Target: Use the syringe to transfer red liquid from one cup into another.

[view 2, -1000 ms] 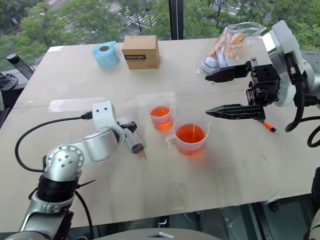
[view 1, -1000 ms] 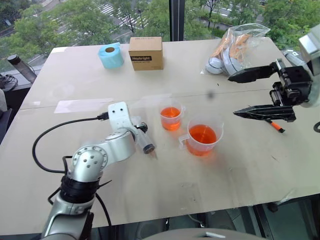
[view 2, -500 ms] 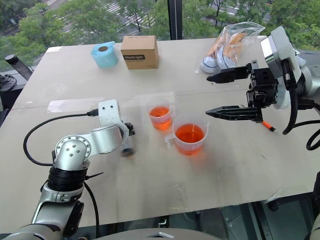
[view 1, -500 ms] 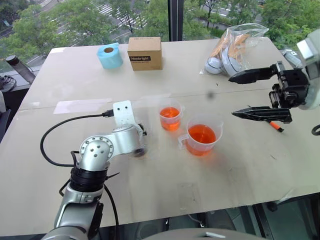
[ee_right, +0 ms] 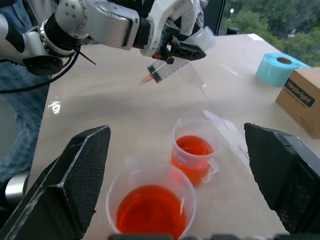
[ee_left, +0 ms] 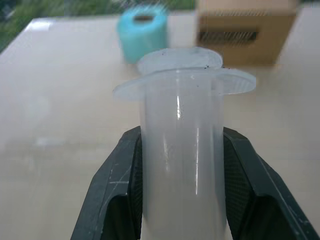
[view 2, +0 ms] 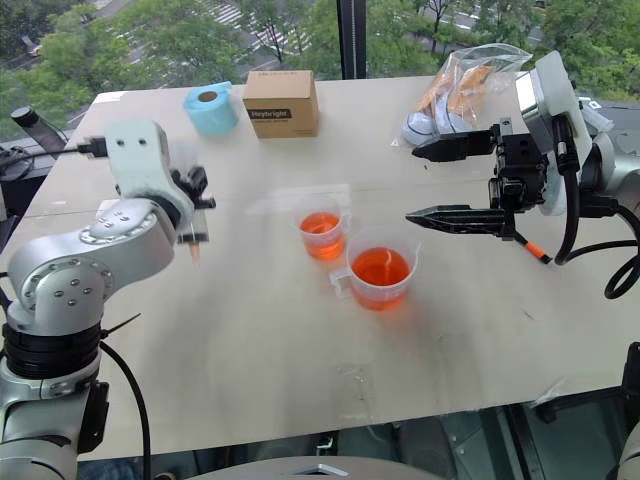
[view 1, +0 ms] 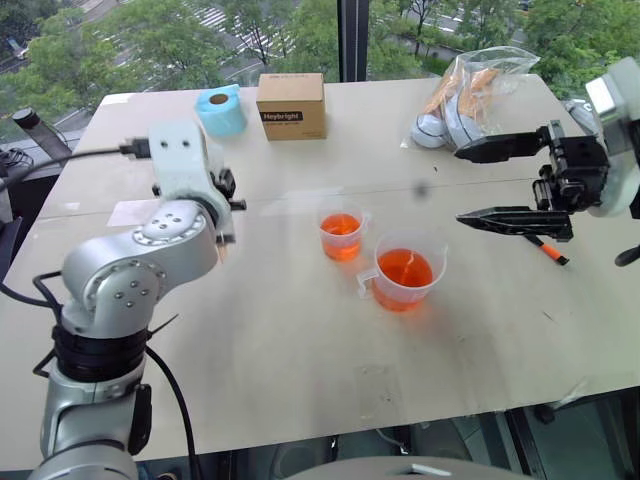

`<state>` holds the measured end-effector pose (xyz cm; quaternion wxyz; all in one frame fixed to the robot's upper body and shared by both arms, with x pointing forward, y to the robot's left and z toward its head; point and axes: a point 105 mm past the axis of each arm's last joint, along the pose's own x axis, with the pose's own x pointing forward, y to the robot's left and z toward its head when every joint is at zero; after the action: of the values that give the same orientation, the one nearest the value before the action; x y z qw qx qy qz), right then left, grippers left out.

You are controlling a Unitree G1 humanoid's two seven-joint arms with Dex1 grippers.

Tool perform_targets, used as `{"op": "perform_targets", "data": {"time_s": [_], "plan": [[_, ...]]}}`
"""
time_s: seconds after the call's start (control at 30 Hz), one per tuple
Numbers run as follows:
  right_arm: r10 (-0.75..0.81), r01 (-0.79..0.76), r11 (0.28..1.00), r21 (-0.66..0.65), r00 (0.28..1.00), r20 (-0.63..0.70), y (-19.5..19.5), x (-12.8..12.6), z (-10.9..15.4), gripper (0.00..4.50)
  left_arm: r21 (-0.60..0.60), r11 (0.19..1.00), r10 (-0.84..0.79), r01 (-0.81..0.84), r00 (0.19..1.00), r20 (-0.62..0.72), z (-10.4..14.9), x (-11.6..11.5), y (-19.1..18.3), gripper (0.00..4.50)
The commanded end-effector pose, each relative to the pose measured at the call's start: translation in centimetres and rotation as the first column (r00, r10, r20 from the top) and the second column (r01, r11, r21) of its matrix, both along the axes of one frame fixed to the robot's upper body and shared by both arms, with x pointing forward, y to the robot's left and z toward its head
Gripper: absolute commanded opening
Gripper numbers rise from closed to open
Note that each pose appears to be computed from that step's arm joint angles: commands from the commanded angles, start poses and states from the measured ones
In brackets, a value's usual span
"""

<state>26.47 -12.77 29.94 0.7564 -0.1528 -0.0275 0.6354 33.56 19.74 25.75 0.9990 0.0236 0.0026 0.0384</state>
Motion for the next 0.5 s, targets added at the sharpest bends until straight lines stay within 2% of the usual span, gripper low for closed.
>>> {"op": "perform_targets", "data": {"time_s": [0.03,0.17,0.2,0.27,0.33,0.5], "plan": [[-0.024,0.022,0.998,0.066,0.999,0.043,-0.2,0.1,1.9,4.50,0.008,0.938,-0.328,0.346,0.883,0.334,6.8,-2.2,-5.1,1.41],[-0.055,0.052,0.990,0.129,0.998,0.024,-0.8,0.1,2.4,4.50,0.058,0.729,-0.619,0.682,0.620,0.481,8.5,-4.7,-10.9,1.41],[-0.066,0.062,0.988,0.143,0.998,0.020,-0.9,0.1,2.4,4.50,0.058,0.685,-0.649,0.726,0.572,0.502,8.6,-5.1,-11.6,1.41],[-0.102,0.099,0.977,0.188,0.995,0.010,-1.7,-0.2,2.6,4.50,0.041,0.528,-0.714,0.849,0.417,0.562,8.5,-6.0,-13.6,1.41],[-0.145,0.140,0.965,0.221,0.989,0.007,-2.7,-0.6,2.8,4.50,0.045,0.421,-0.740,0.906,0.314,0.595,8.0,-6.3,-14.9,1.41],[-0.247,0.240,0.941,0.237,0.969,-0.002,-4.8,-1.2,2.9,4.50,0.095,0.303,-0.785,0.948,0.192,0.589,6.3,-6.0,-16.7,1.41]]}}
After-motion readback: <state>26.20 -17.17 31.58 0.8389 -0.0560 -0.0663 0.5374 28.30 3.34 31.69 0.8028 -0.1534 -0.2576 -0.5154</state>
